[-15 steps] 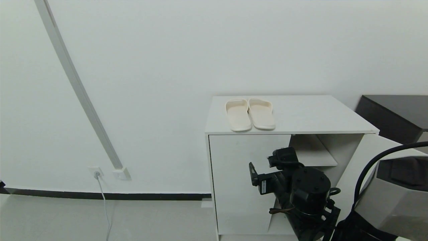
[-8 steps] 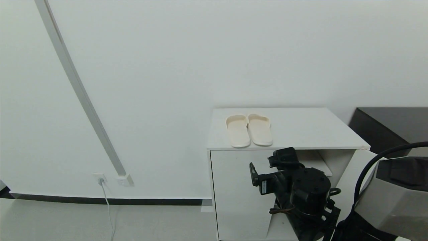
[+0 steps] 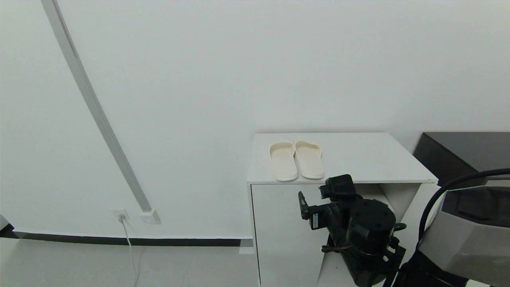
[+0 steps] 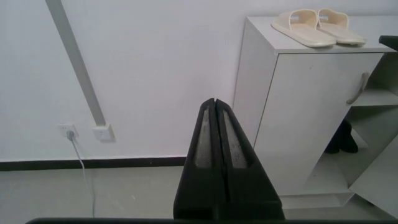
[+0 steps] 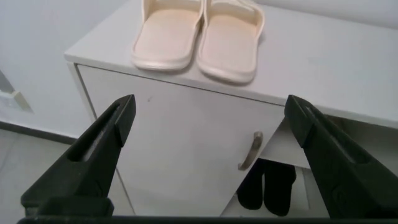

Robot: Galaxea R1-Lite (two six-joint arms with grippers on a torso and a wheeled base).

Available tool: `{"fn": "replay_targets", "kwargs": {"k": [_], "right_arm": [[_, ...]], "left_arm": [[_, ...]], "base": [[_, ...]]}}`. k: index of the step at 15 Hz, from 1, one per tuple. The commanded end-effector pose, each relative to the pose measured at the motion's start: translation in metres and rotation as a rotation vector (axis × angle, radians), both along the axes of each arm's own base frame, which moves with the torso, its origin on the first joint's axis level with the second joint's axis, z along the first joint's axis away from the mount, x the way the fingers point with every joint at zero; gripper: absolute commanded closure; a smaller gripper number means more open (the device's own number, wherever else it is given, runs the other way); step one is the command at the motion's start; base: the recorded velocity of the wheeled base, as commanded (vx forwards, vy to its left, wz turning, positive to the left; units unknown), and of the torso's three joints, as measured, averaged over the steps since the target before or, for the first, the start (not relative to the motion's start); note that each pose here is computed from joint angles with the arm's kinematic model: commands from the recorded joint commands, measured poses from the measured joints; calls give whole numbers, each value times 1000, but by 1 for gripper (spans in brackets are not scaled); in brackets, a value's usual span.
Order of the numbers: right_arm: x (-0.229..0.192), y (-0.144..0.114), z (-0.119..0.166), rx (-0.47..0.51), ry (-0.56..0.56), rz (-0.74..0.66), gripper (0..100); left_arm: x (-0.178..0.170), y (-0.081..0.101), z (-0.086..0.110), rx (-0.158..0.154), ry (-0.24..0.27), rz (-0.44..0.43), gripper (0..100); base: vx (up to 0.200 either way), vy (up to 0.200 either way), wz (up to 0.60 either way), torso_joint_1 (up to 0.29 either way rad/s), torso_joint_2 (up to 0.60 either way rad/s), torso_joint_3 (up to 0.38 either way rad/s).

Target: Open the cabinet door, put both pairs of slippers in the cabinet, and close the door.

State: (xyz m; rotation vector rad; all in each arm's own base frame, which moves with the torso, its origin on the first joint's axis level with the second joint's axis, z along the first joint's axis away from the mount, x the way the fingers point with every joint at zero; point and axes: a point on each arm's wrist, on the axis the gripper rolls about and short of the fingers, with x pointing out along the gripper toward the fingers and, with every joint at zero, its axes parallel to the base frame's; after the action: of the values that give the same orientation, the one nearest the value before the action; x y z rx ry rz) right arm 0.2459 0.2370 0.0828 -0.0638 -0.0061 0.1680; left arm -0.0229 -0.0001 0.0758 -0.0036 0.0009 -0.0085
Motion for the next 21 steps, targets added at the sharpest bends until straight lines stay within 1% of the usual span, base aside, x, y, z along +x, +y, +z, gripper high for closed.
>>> {"fn": "replay_targets", "kwargs": {"k": [1,3,4,5,7,9,11,16,20,21], "right_arm": [[16,7,19,51,-65,-26,0],[35,6,41,34,-33,-62,0],[39,9,52,50,-16,-63,0],[43,12,70,67,15,-64,0],[50,20,94,108,82,-68,0],[51,25,106,125,157,-68,0],[54,30,106,126,193,-71,0],[59,35,87,95,226,-77,0],[55,37,72,73,261,-68,0],[53,39,69,67,267,-62,0]], "left_arm": [[0,0,0,1,1,-1,100],[0,0,0,1,1,1,100],[0,0,0,1,1,1,100],[0,0,0,1,1,1,100],[0,0,0,1,1,1,100],[0,0,0,2,1,-1,100],[0,0,0,2,1,-1,100],[0,0,0,5,1,-2,100],[0,0,0,4,1,-1,100],[0,0,0,2,1,1,100]], "base": [[0,0,0,0,0,0],[0,0,0,0,0,0],[0,0,0,0,0,0],[0,0,0,0,0,0],[0,0,0,0,0,0],[0,0,0,0,0,0],[0,0,0,0,0,0],[200,0,0,-1,-4,2],[200,0,0,11,1,-1],[0,0,0,0,0,0]]}}
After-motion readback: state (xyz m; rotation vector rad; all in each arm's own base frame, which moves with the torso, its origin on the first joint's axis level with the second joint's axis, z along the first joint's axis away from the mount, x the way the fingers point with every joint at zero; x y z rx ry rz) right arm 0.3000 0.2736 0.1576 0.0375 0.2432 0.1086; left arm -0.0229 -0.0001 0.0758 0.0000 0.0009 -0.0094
